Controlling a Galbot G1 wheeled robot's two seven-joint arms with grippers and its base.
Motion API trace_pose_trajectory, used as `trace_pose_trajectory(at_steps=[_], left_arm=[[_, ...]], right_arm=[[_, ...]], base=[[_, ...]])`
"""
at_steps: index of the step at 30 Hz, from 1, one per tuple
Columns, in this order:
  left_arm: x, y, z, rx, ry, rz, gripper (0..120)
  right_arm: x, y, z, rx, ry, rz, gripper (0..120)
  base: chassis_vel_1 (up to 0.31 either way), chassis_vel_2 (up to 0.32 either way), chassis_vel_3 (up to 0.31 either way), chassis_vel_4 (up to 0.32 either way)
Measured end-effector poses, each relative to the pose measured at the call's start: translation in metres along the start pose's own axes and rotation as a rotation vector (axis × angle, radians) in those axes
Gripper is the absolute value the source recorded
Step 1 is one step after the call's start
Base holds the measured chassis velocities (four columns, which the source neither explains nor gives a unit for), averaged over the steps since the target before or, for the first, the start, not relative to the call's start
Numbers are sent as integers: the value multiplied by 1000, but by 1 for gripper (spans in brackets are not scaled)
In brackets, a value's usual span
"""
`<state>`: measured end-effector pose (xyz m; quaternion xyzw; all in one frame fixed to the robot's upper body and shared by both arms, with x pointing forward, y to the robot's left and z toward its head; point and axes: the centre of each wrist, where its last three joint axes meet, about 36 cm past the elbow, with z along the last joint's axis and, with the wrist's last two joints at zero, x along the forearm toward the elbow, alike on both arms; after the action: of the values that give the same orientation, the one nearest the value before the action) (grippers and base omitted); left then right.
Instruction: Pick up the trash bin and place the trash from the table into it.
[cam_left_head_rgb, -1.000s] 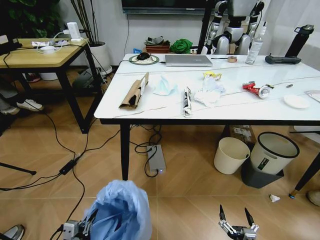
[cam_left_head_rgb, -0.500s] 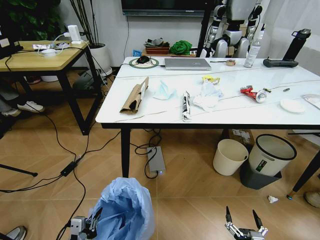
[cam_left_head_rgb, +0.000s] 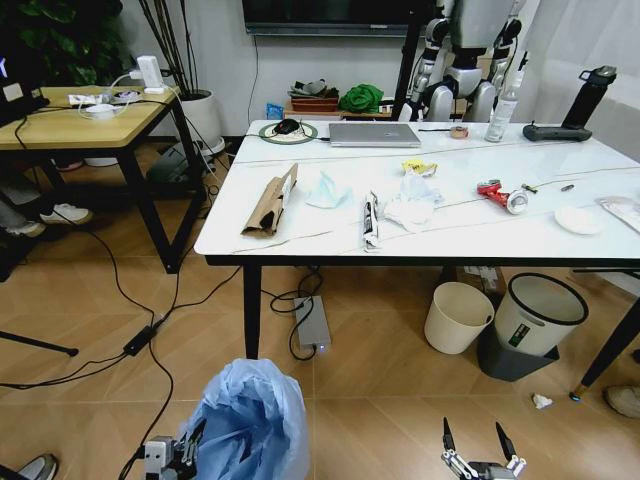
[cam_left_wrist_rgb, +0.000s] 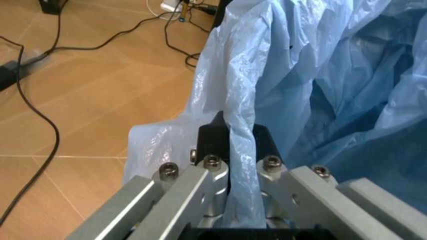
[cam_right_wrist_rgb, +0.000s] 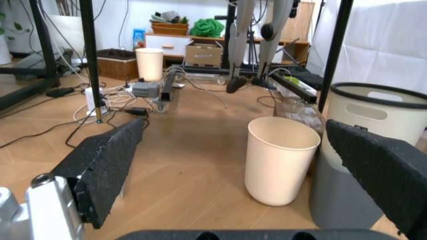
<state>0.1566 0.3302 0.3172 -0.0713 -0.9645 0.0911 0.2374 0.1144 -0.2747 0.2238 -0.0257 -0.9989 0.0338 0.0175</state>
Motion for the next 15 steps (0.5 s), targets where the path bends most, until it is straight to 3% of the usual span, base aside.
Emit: trace_pose_trajectory(at_steps=[15], left_arm=[[2, -5, 0, 5, -4, 0, 0]], right_arm=[[0, -1, -1, 4, -13, 3, 100]], base=[[0, 0, 0, 0]])
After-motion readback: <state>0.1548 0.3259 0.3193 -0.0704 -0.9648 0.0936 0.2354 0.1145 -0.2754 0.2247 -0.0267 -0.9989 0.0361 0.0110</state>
